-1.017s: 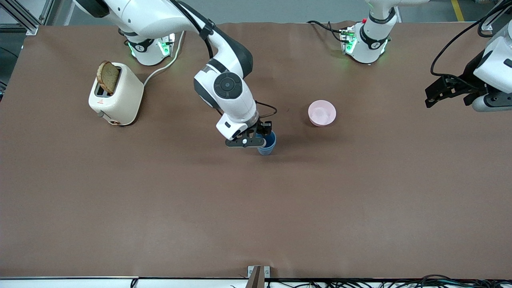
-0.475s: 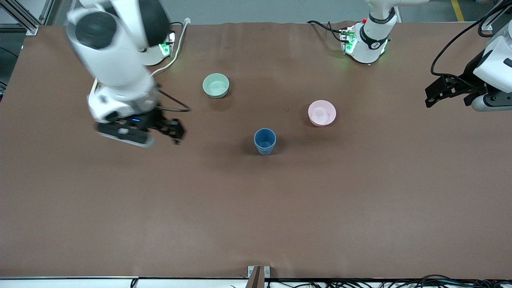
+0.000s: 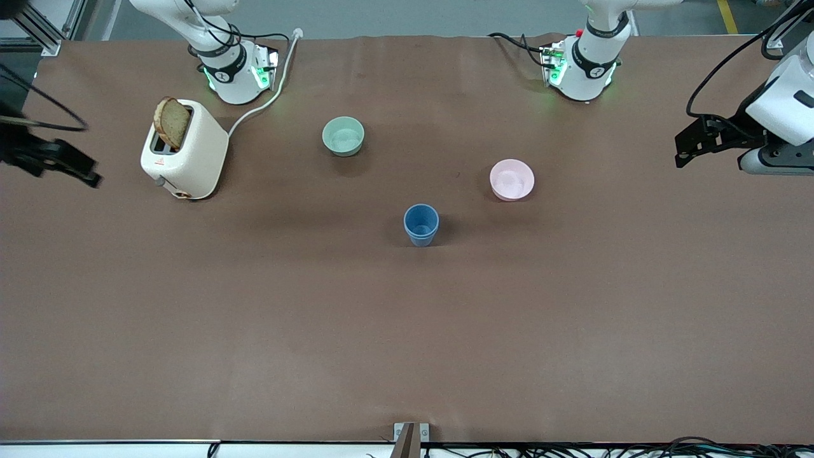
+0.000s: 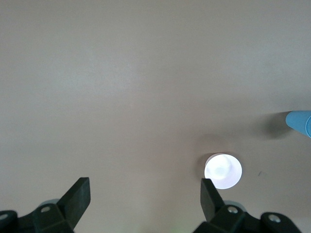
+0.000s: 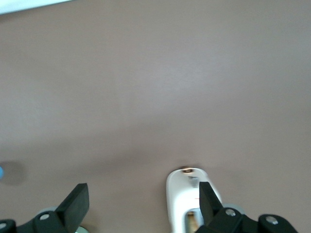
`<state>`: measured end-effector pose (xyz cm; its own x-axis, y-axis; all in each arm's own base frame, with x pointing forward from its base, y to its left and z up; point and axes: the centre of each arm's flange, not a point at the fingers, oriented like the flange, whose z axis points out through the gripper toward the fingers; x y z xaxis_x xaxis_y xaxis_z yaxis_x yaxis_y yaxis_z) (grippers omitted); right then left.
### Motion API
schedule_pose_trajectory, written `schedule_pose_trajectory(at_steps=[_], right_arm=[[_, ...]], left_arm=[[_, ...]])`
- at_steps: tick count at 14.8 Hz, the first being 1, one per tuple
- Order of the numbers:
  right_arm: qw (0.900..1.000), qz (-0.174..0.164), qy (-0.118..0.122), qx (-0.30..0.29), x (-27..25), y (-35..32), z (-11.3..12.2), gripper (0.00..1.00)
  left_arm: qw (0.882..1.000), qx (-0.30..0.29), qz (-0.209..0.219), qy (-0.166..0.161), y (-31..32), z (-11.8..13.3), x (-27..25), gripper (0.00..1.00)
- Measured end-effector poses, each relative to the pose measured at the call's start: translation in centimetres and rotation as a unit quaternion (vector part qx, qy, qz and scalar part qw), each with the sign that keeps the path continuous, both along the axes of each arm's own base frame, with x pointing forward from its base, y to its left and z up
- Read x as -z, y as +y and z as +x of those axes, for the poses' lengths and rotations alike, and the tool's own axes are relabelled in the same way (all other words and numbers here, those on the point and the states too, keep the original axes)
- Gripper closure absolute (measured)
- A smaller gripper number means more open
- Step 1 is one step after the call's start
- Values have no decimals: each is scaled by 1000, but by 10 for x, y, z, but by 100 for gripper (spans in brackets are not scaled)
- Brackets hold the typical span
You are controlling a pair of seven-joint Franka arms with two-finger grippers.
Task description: Stack blue cups with both arms
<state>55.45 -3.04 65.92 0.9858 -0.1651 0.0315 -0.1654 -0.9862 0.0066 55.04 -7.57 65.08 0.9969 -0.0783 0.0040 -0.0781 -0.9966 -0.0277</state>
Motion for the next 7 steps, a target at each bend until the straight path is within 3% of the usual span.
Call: schedule_pose_trajectory(at_steps=[7], right_arm=[[1000, 7, 18, -18, 7, -13, -5, 0]], left_arm=[[1000, -1, 0, 0, 1, 0, 0, 0]])
